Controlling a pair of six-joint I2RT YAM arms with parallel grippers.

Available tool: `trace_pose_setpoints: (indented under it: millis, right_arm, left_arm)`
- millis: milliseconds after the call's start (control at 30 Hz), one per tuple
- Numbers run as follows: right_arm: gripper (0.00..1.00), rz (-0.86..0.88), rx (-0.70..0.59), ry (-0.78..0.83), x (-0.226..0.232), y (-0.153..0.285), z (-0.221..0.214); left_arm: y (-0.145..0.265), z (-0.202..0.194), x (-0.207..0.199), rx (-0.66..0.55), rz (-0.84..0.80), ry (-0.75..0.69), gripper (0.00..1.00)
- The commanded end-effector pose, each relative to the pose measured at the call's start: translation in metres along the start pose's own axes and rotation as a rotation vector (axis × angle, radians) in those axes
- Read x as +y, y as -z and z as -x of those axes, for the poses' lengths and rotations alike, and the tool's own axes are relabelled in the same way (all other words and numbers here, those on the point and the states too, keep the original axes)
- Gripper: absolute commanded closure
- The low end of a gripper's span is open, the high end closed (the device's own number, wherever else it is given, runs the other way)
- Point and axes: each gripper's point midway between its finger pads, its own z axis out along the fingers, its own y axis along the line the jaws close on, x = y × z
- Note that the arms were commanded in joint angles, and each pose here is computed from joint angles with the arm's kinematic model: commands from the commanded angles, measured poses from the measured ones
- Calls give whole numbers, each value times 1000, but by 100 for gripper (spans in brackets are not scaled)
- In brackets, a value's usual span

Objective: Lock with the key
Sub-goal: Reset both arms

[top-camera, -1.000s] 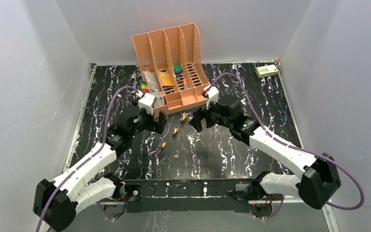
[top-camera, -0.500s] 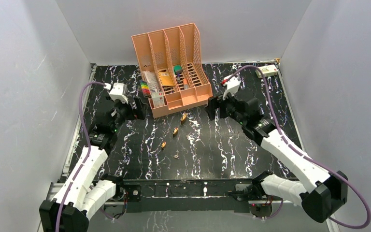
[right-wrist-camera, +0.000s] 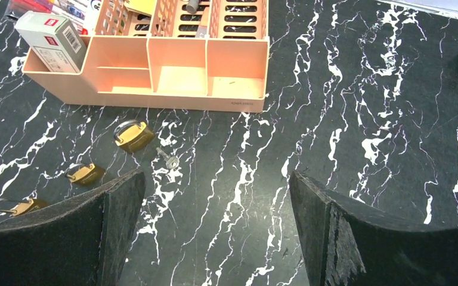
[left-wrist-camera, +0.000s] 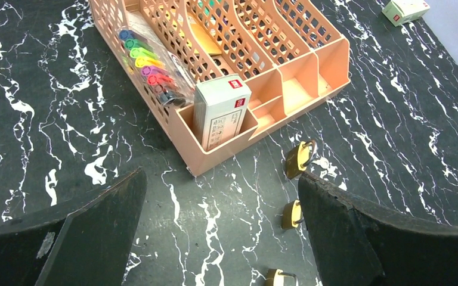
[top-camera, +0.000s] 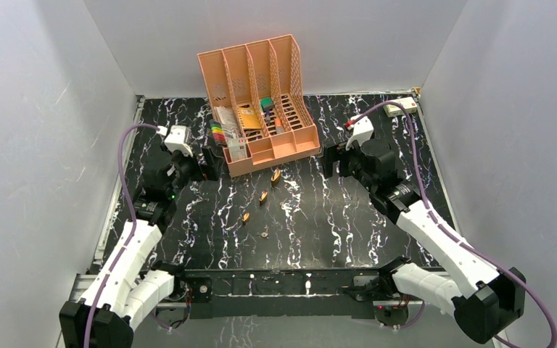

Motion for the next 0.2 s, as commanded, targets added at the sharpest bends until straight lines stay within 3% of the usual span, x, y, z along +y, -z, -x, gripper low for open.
trace_pose_setpoints:
  millis: [0,167]
  right_arm:
    - [1,5,-100,14,-1,7,23]
    - [1,30,-120,24,3,9,22]
  left_arm:
    - [1,6,-2,-21,-15,5,2]
    - [-2,4,-2,-14,-22,5,2]
